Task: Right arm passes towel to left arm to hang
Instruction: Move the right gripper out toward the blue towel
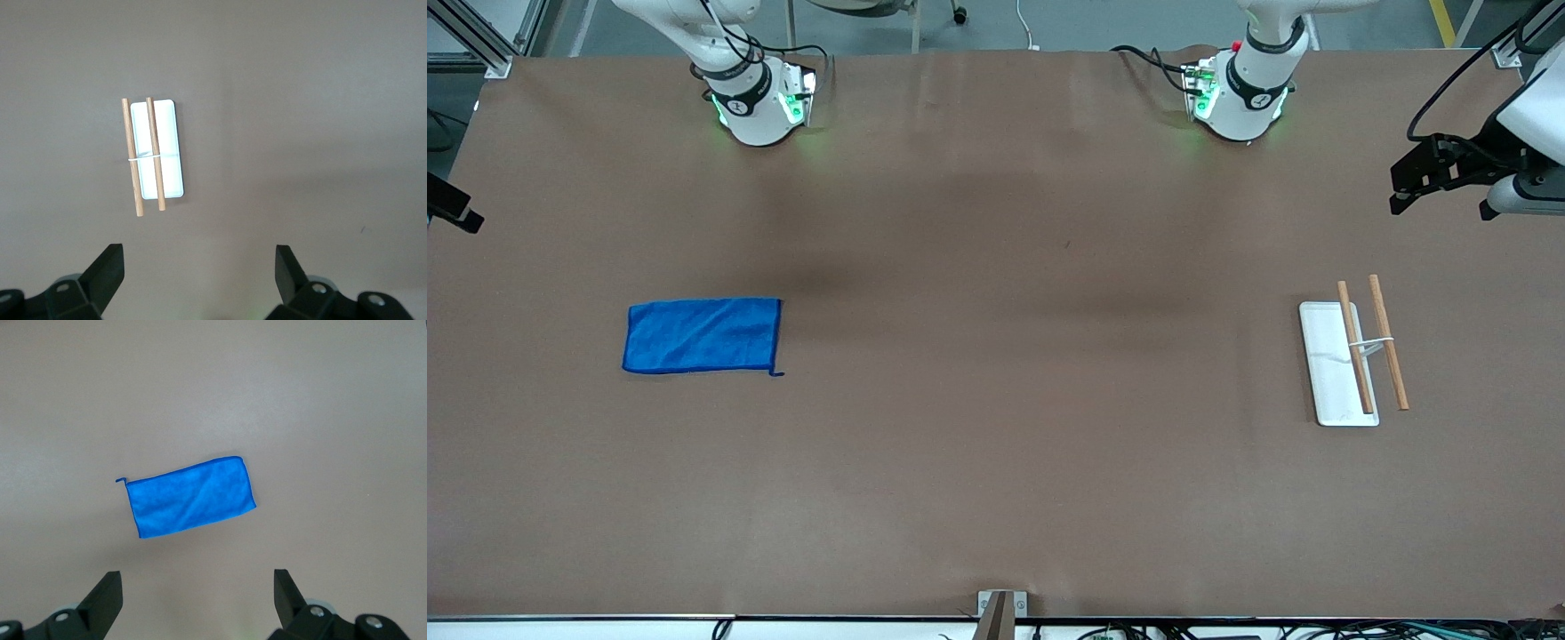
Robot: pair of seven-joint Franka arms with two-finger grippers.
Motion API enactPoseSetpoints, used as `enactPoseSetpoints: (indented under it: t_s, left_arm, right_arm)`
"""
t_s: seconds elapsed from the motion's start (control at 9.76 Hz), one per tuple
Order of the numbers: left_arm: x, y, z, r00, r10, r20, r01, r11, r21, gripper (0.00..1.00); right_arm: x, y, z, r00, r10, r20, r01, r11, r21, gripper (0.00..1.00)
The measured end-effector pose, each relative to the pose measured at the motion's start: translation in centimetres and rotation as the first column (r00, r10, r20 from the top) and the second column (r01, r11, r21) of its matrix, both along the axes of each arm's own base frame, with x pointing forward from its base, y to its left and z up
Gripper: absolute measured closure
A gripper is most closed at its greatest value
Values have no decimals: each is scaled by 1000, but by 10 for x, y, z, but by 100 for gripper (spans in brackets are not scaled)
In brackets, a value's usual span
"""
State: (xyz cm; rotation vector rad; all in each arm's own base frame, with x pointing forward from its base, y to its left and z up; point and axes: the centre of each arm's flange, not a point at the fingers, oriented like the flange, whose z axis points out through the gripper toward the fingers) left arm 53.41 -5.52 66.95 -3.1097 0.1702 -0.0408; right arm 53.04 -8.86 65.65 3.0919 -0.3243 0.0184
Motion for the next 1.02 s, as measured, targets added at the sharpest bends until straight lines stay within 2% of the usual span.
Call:
enactPoseSetpoints:
  t_s: [0.41, 0.61, 0.82, 1.02]
  left_arm:
    - [-8, 13, 22, 1000, 24, -2, -24, 1000, 0, 0]
    - [-10, 14, 28, 1000, 26, -3, -26, 1000, 0, 0]
    - [-9, 14, 26, 1000, 26, -7, -26, 1000, 0, 0]
    - [-5, 12, 20, 1000, 22, -21, -22, 1000, -12, 0]
  right_arm:
    - [0, 0, 0, 1000, 0, -1, 0, 1000, 0, 0]
    - [2, 0, -11, 1000, 1, -26, -1, 1000, 4, 0]
    - [19, 0, -71, 998, 9, -57, -9, 1000, 8, 0]
    - [32, 3, -162, 998, 25, -57, -25, 1000, 8, 0]
